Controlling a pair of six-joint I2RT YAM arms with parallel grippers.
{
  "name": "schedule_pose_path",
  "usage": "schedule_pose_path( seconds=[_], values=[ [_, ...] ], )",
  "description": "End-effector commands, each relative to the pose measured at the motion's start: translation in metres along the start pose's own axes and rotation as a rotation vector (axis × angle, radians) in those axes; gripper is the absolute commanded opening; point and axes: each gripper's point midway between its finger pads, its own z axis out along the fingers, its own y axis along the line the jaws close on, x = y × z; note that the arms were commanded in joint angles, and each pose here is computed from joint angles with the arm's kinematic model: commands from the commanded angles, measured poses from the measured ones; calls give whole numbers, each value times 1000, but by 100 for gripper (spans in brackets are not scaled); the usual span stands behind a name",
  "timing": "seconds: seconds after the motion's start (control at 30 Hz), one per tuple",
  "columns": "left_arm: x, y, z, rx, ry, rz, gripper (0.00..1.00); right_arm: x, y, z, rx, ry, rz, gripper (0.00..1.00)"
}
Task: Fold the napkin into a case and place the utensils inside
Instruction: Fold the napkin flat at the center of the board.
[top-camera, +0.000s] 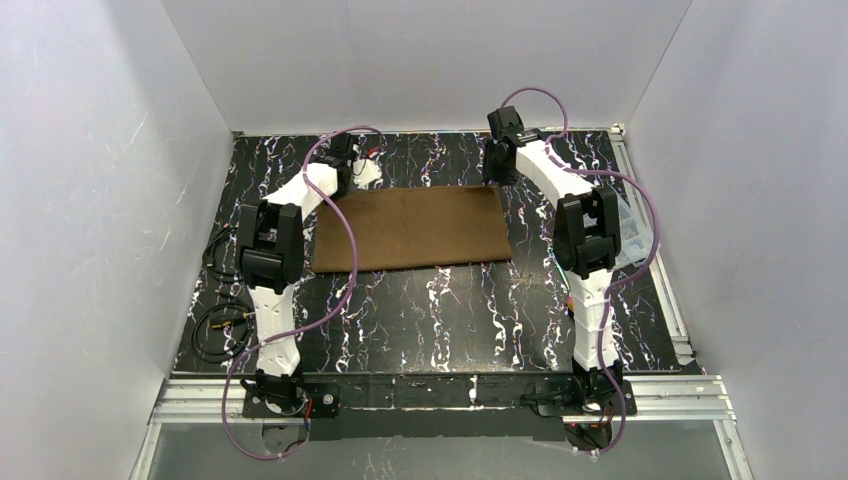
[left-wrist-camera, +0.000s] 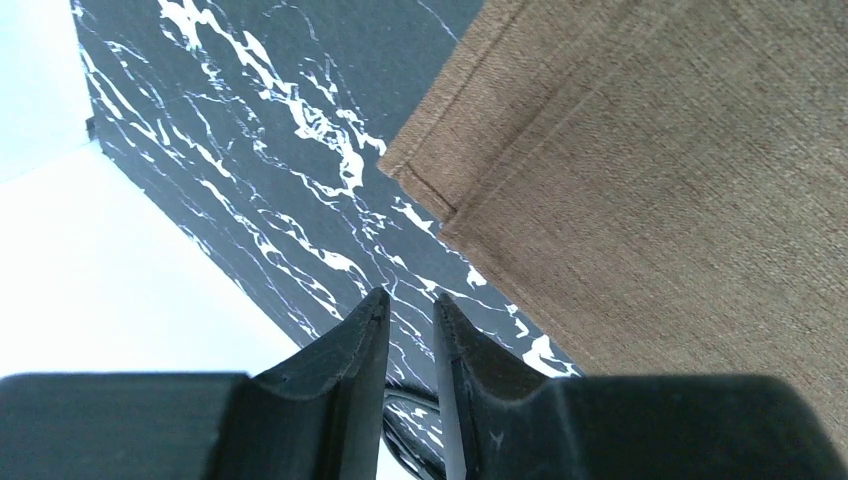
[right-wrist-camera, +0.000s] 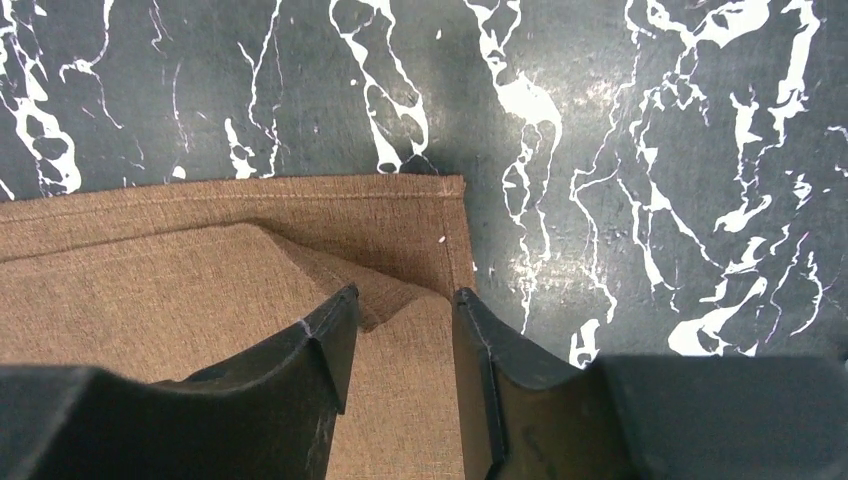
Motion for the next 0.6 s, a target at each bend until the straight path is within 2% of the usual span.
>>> schedule_pose_path(
  seconds=[0.0,0.2,0.3,0.4,0.57],
  values=[
    [-4,32,-24,-98,-39,-33,22,-36,-4,-11,18,-98,2,48],
    [4,33,-37,-30,-51,-81,22,-48,-17,-26,70,-146,-9,60],
    [12,13,-39,93,-58,-114,22,-48,-20,-29,51,-152,-24,60],
    [25,-1,-32,164,-31,-154,22,-40,-10,-26,-49,-139,-47,59],
    [45,-9,-20,288,11,-318,22,-15,-1,-8,-133,-54,-85,55]
  ],
)
